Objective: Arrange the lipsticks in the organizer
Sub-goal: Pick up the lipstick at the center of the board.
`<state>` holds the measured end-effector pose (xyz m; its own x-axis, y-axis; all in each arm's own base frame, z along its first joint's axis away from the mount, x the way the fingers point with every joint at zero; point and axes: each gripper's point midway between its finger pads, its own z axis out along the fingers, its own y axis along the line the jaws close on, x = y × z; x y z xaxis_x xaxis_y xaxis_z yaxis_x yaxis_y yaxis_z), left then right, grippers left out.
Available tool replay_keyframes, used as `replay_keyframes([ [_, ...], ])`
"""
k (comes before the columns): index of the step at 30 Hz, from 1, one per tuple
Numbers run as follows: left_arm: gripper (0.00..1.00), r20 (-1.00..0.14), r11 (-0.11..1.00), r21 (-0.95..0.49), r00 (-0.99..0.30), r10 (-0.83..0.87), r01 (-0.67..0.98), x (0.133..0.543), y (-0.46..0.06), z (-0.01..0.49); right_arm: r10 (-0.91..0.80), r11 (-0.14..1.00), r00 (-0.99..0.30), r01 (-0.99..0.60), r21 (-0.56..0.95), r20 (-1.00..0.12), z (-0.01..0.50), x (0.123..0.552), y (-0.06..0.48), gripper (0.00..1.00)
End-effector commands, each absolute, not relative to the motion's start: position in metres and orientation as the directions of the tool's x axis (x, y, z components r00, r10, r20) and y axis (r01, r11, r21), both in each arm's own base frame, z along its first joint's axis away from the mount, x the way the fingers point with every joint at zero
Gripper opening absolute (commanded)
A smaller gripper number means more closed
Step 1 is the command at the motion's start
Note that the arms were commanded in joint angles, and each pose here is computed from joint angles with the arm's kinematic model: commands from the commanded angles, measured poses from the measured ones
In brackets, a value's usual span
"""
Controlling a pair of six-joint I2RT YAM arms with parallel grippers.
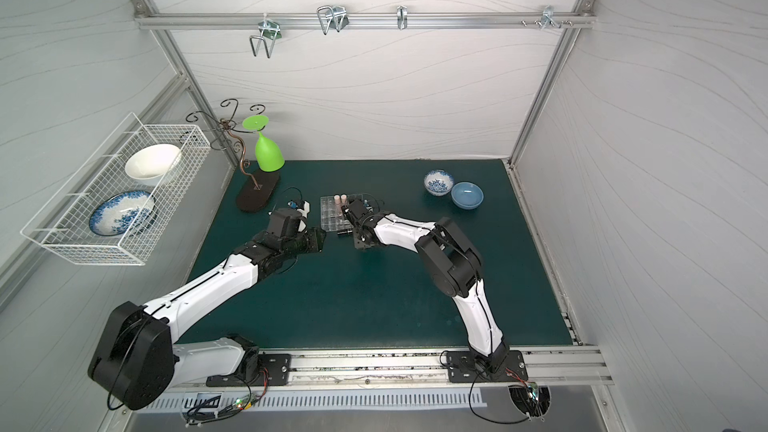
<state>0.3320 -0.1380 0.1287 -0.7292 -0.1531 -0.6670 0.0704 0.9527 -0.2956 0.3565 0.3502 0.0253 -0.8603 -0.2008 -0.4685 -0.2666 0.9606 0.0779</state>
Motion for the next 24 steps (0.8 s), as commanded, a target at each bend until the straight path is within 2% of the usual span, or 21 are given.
replay_keyframes([
  [1, 0.5, -0.697, 0.946, -0.31, -0.699, -0.16, 0.093, 0.336, -0.14, 0.142, -0.205, 0.968, -0.889, -0.245, 0.046, -0.409, 0.018, 0.345, 0.33, 0.46],
  [24, 0.49, -0.687, 0.921, -0.376, -0.698, -0.201, 0.104, 0.333, -0.148, 0.151, -0.2, 0.975, -0.916, -0.221, 0.021, -0.349, 0.012, 0.328, 0.301, 0.26],
])
